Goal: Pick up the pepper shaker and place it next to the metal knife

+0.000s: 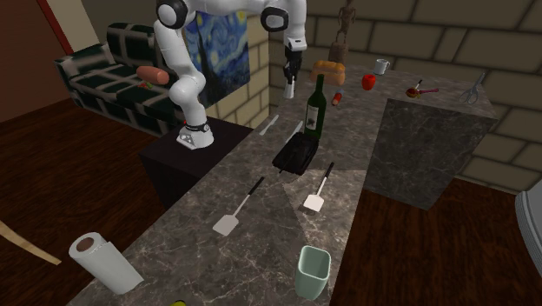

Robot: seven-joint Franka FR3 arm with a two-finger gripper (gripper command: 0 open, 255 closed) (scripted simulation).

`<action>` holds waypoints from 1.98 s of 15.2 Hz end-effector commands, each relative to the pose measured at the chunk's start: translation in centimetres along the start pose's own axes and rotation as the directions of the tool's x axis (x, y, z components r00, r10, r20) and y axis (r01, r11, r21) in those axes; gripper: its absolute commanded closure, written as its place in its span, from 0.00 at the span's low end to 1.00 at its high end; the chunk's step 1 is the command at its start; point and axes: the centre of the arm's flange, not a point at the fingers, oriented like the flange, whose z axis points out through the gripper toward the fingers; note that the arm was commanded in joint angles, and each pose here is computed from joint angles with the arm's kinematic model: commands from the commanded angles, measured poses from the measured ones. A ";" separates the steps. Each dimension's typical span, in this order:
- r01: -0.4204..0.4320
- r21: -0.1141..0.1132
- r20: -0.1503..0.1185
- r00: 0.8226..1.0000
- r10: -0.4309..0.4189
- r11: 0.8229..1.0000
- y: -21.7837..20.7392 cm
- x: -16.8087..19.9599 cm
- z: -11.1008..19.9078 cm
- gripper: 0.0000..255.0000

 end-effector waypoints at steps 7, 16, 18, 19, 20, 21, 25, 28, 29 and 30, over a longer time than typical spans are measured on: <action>-0.001 0.000 0.000 1.000 0.001 1.000 0.2 0.0 4.1 1.00; -0.001 0.000 0.000 1.000 0.001 1.000 0.8 0.2 8.8 1.00; -0.001 0.000 0.000 1.000 0.001 1.000 0.9 0.3 9.8 1.00; -0.001 0.000 0.000 1.000 0.001 1.000 0.9 0.3 10.4 1.00; -0.001 0.000 0.000 1.000 0.001 1.000 1.0 0.3 10.9 1.00; -0.001 0.000 0.000 1.000 0.001 1.000 1.0 0.3 11.4 1.00; -0.001 0.000 0.000 1.000 0.001 1.000 1.3 0.4 13.5 1.00; -0.001 0.000 0.000 1.000 0.001 1.000 1.4 0.5 15.1 1.00; -0.001 0.000 0.000 1.000 0.001 1.000 1.5 0.5 15.6 1.00; -0.001 0.000 0.000 1.000 0.001 1.000 1.6 0.5 16.3 1.00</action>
